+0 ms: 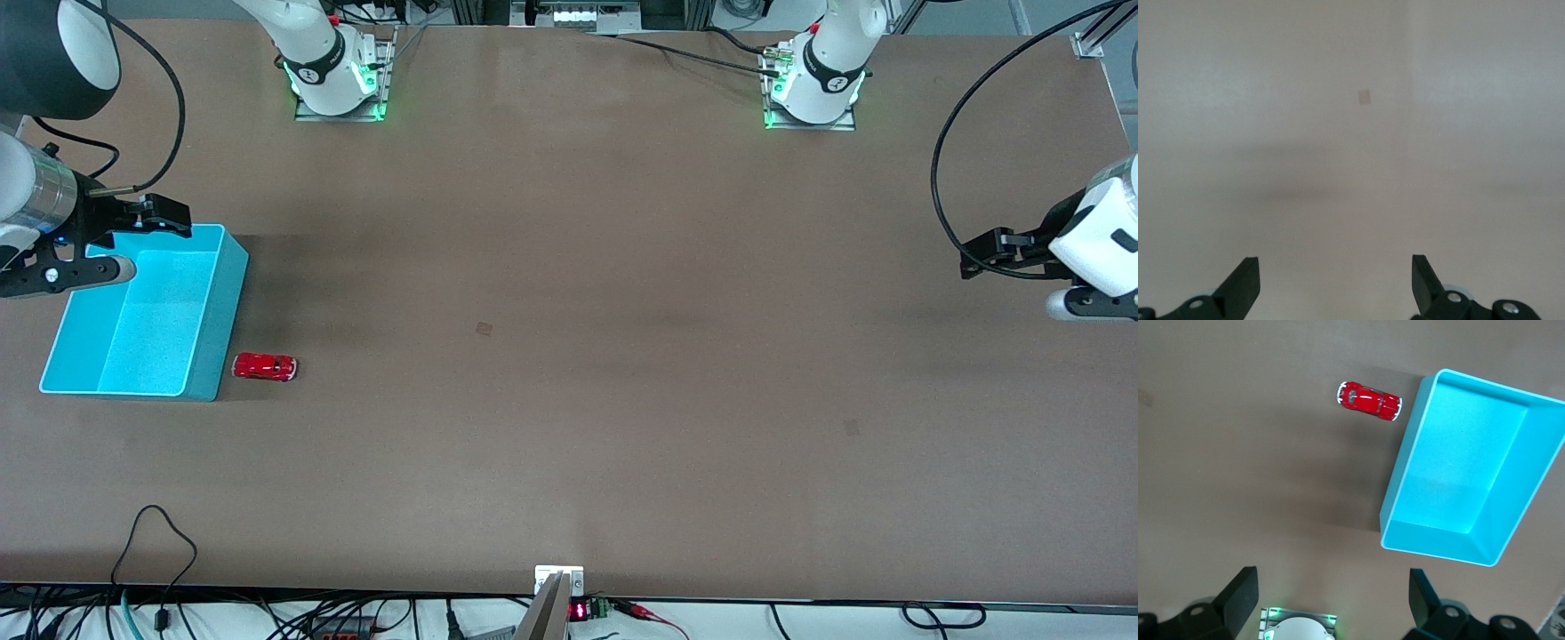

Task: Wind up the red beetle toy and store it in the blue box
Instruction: 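Raise the left gripper away from the table, then reach the right gripper down to the red car beside the box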

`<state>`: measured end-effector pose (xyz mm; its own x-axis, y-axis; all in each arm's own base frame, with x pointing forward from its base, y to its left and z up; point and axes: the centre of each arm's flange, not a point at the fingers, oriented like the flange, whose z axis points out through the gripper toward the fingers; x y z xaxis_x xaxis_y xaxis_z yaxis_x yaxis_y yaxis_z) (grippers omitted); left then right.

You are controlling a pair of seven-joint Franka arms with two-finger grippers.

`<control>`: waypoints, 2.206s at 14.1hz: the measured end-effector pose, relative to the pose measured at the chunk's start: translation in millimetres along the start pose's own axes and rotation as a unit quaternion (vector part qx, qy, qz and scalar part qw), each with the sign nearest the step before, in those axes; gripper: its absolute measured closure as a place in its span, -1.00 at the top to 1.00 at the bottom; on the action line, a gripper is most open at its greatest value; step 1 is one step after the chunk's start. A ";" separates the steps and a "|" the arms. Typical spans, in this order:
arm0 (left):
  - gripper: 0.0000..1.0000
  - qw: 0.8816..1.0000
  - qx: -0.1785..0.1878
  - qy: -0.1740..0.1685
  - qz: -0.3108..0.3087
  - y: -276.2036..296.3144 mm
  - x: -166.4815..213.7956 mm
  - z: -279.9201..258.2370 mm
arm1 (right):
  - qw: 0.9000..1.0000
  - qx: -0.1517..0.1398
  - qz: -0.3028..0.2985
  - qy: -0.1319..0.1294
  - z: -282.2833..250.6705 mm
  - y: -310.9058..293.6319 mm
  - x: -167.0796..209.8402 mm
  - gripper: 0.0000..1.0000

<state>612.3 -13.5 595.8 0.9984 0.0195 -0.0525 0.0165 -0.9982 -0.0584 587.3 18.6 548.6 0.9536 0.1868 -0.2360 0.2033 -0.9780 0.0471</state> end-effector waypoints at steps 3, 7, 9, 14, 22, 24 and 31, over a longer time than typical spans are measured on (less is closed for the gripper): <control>1.00 0.999 -0.005 0.043 -0.002 0.6 -31.0 -3.9 | 1.000 0.002 0.002 -0.004 3.1 1.8 0.4 1.00; 1.00 0.999 -0.005 0.042 0.005 5.2 -54.0 -4.8 | 1.000 0.003 0.002 -0.011 10.3 3.6 4.1 1.00; 1.00 0.999 -0.005 0.039 0.007 7.3 -53.8 -1.0 | 1.000 0.004 -0.013 -0.013 11.3 4.9 4.2 1.00; 1.00 0.999 -0.005 0.040 0.012 12.5 -53.9 -1.5 | 0.991 0.036 -0.131 -0.014 46.4 34.7 22.9 1.00; 1.00 0.999 -0.005 0.040 0.018 18.6 -54.4 -1.9 | 0.922 0.018 -0.387 0.024 151.5 71.7 48.7 1.00; 1.00 0.999 -0.005 0.040 0.020 21.1 -54.6 -2.0 | 0.889 -0.010 -0.456 0.028 175.5 66.1 52.4 1.00; 1.00 0.999 -0.005 0.041 0.023 25.1 -53.5 -0.8 | 0.808 -0.058 -0.584 0.054 239.2 36.9 79.4 1.00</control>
<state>559.4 -39.7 597.9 0.9992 -0.0311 0.0264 -0.0297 -0.9984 -0.0486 617.4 -24.9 299.5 0.1090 0.9891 -0.0990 0.9920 -0.1147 -0.0536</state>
